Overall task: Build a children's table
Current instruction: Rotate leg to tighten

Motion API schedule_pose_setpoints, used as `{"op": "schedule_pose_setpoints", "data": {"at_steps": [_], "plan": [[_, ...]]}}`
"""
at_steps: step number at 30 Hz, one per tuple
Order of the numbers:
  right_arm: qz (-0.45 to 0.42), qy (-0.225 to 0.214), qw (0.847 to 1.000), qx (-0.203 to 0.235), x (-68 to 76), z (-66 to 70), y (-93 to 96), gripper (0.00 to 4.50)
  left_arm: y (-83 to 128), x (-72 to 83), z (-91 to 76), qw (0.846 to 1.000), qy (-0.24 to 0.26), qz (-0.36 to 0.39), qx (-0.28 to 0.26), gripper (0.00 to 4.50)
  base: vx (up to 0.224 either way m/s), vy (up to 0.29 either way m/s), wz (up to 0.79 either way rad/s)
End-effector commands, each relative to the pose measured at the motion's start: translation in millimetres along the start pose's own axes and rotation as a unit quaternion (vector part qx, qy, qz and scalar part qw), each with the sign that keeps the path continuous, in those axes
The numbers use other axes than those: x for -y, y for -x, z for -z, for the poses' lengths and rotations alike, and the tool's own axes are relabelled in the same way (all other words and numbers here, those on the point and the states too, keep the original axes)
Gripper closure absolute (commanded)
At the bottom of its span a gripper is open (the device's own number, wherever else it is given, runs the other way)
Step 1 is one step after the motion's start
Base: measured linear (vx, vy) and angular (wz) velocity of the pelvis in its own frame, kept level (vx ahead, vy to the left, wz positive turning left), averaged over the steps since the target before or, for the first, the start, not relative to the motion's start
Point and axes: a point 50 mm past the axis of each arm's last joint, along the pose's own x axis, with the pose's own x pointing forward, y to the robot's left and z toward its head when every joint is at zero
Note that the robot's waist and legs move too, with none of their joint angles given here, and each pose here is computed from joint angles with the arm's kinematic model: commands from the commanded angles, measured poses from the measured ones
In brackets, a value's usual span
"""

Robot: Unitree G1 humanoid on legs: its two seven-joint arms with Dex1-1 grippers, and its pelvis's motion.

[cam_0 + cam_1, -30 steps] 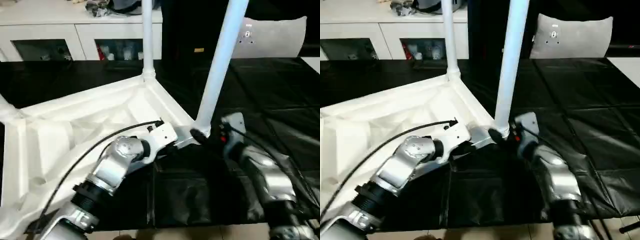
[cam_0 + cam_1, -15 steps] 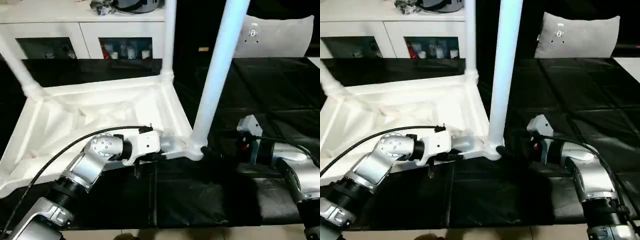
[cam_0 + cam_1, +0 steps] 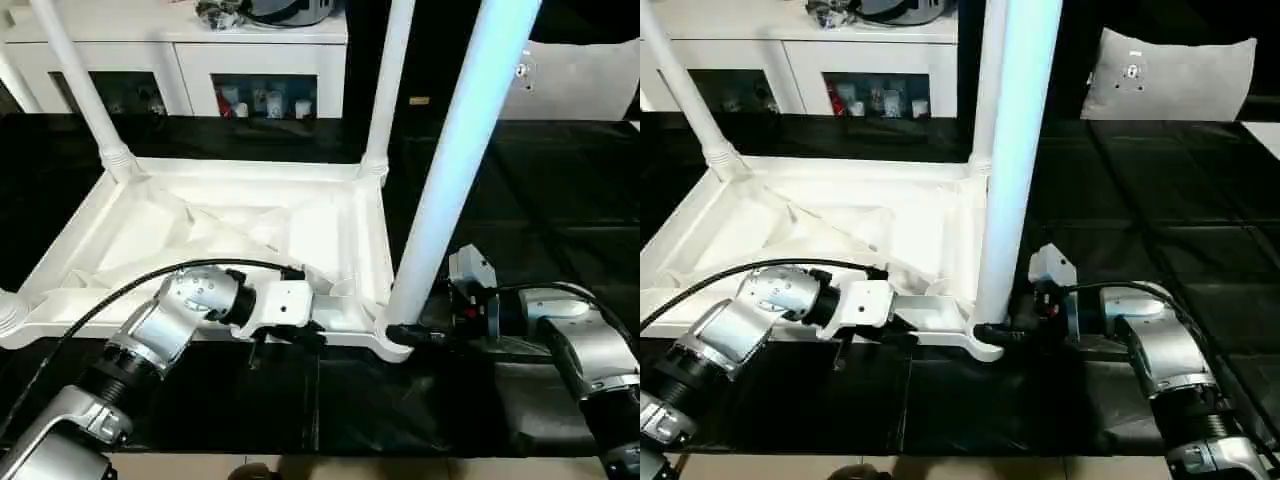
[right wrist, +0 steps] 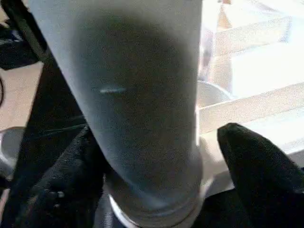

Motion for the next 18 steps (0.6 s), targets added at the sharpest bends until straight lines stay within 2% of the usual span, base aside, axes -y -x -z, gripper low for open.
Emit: {"op": "schedule_pose_setpoints", "data": {"at_steps": [1,9,15,18], "plan": [[-0.007,-0.002,1.0,-0.003,-0.1,-1.0,0.2,1.11,-12.7,10.1,-3.9,0.997,-0.033,0.072,-0.006,4.5,0.0,0.0,0.0],[-0.022,0.002,1.0,-0.016,-3.9,2.2,-1.0,1.81,-12.5,10.6,-1.0,0.997,-0.031,0.077,-0.009,4.5,0.0,0.0,0.0],[-0.025,-0.003,1.0,-0.017,-4.8,3.8,-2.2,1.89,-13.1,9.8,-0.2,0.997,-0.025,0.073,-0.007,4.5,0.0,0.0,0.0],[-0.011,-0.027,1.0,-0.002,-5.8,5.8,-7.5,1.89,-13.7,9.9,0.5,0.999,0.012,0.049,0.006,4.5,0.0,0.0,0.0]]}}
